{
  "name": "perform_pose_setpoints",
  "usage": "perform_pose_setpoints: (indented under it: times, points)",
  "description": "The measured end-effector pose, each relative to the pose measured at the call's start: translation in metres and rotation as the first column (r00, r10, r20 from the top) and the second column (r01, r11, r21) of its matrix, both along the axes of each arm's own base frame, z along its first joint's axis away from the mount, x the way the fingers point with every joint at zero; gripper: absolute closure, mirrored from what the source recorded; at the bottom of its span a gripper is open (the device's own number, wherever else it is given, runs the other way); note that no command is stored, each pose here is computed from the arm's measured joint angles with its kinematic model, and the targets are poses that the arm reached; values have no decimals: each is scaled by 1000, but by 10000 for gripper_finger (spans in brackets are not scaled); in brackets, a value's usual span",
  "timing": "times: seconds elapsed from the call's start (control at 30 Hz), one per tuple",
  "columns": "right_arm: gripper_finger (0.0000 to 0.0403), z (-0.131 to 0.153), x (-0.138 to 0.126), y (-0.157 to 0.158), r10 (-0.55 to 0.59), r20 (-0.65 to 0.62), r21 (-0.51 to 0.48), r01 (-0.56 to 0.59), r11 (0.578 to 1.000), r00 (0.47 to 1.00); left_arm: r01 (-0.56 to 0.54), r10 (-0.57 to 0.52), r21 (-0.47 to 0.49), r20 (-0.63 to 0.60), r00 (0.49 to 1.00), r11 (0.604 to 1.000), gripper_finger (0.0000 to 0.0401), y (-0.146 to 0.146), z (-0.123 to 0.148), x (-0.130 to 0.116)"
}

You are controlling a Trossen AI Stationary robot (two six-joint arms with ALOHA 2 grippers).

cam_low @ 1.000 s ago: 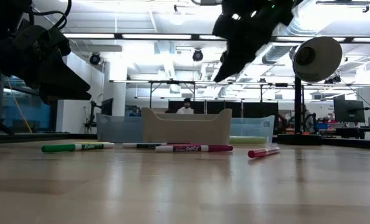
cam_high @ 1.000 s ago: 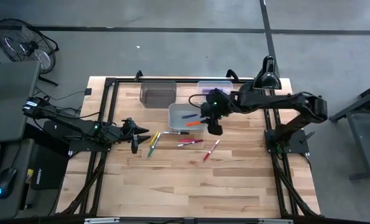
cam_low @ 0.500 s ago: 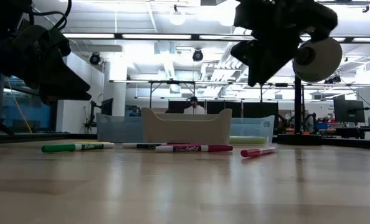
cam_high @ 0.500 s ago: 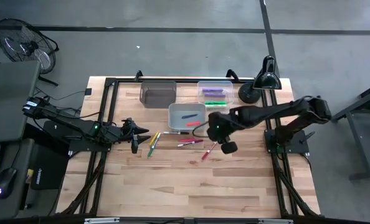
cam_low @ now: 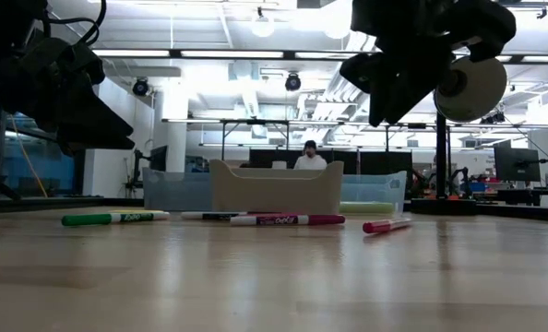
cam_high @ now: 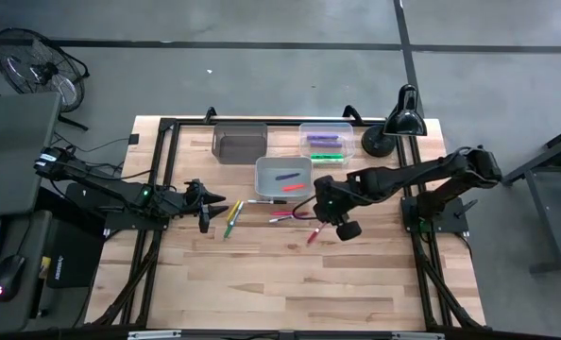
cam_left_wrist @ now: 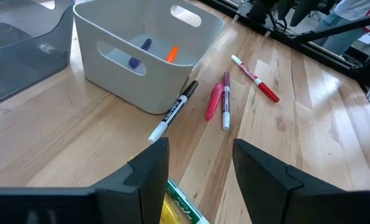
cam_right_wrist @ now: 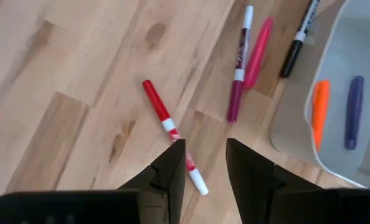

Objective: Pick & Place Markers
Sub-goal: Put the red marker into the black bin

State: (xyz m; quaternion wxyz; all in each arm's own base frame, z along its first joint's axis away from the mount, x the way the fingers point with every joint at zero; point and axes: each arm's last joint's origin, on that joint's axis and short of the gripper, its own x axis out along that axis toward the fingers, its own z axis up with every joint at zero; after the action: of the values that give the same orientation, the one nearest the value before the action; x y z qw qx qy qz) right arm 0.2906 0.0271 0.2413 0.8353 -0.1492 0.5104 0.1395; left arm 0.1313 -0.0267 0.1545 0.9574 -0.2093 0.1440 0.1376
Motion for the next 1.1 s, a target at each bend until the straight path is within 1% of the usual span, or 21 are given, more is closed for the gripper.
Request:
perform_pose_setpoints:
  times: [0.17,0.33,0.47,0.63,0.8,0.97,1.1]
  points:
    - [287,0,-1,-1,10,-5,-24,-10,1000,1000,1,-1,-1,0,1000,1000,226,0,0,0]
    - [260,-1,-1,0,20,-5,-19,-20,1000,1000,1,-1,-1,0,1000,1000,226,0,0,0]
    - [235,-21,-5,0,82,-4,-11,-82,997,997,1,-1,-1,0,1000,1000,226,0,0,0]
    - [215,-45,-12,0,112,-2,-26,-112,993,994,0,0,0,-2,1000,1000,226,0,0,0]
    - [214,-65,-14,1,145,98,-2,-145,989,985,1,-1,0,-3,1000,1000,226,0,0,0]
    - [221,-83,-18,1,151,210,5,-155,988,966,0,0,-3,-2,1000,1000,226,0,0,0]
    - [224,-93,-24,0,150,229,4,-155,988,962,-1,1,-3,-2,1000,1000,226,0,0,0]
